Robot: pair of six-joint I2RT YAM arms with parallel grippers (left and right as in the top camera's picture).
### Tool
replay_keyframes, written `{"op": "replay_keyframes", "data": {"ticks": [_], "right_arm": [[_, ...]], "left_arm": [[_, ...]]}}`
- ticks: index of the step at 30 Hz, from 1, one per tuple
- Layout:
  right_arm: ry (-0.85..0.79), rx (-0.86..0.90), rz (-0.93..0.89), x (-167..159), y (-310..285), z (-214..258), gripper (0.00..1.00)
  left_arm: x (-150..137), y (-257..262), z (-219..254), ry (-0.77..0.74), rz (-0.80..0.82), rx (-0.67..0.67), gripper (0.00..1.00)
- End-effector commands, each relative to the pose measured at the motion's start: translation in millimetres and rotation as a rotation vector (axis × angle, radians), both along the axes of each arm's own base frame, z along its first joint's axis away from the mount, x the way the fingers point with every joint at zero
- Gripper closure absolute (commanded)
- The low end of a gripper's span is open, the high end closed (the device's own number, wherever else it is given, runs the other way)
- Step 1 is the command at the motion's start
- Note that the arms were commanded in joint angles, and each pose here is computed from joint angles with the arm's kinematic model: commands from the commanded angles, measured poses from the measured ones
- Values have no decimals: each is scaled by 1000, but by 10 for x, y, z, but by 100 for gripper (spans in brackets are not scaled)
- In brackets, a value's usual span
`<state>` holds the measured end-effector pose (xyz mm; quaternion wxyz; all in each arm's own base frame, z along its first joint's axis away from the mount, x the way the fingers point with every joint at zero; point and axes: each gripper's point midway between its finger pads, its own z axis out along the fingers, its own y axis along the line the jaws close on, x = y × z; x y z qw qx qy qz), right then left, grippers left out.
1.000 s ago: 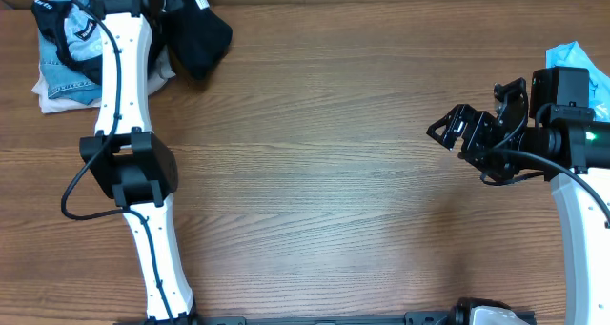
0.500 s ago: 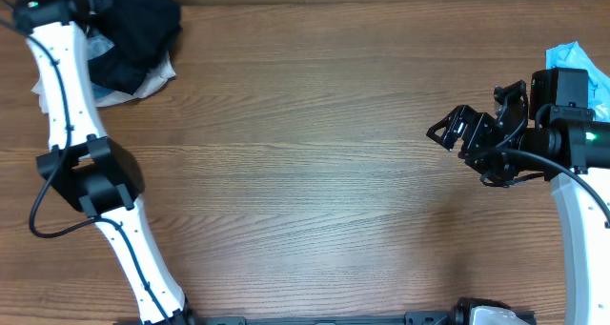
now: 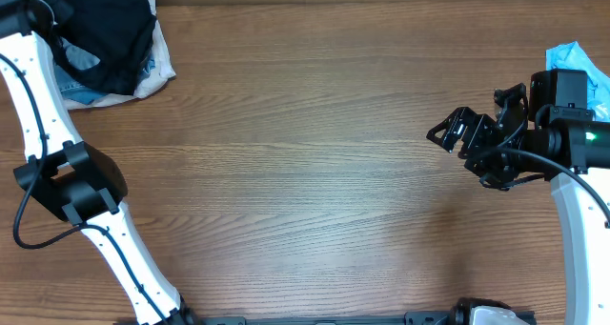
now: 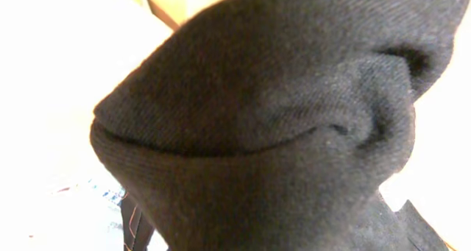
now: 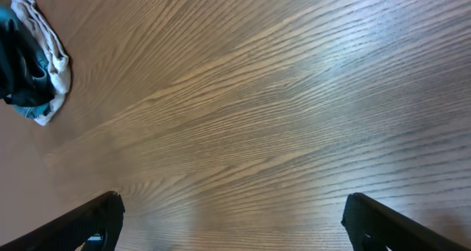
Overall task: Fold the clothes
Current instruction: 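Lower the bundle onto the clothes stack and open the left gripper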
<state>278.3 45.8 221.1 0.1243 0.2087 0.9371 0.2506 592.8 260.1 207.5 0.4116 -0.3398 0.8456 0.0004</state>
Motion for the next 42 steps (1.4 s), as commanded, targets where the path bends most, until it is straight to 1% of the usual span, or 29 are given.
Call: {"op": "replay_keyframes", "data": {"ticks": [1,6,11,12,13,15,16,20,23,27,32,36,38,39,40,41,42], "right_arm": [[6,-1,-6,-10,-7,-8,0],[13,0,-5,-24,-6,-13,0],[17,0,-5,-32,-4,-15,0],[18,1,-5,-36,-4,-16,0],[22,1,-5,-44,-4,-19,0],[25,1,-5,-52,-3,-22,0],[25,1,-5,-52,-3,-22,0],[25,1,-5,-50,-3,-21,0],[24,0,-5,-50,-4,-21,0],[24,1,-4,-50,-3,-21,0],[20,-3,5,-50,-3,-21,0],[17,-7,18,-59,0,-23,0],[19,-7,19,-62,0,-25,0],[19,-7,18,-62,-1,-25,0],[16,-9,21,-60,-2,-24,0],[12,-11,29,-60,-1,-24,0],[10,-14,35,-63,-1,-25,0]], "left_arm": [[-50,143,-130,27,72,14,87],[-134,276,-348,79,146,27,85],[-177,311,-662,130,175,-7,83],[-181,319,-725,137,184,-16,79],[-187,332,-810,148,196,-24,72],[-193,338,-909,164,199,-30,68],[-204,350,-952,174,205,-27,61],[-240,389,-927,191,213,8,1],[-271,405,-828,195,212,34,0],[-328,389,-569,175,218,46,0],[-427,281,104,86,206,65,0],[-476,125,578,6,173,69,0],[-476,4,736,-24,139,56,0],[-460,-67,788,-38,115,44,3],[-432,-141,807,-48,90,29,10],[-396,-222,809,-55,61,11,25],[-367,-282,794,-57,41,-1,44]]}}
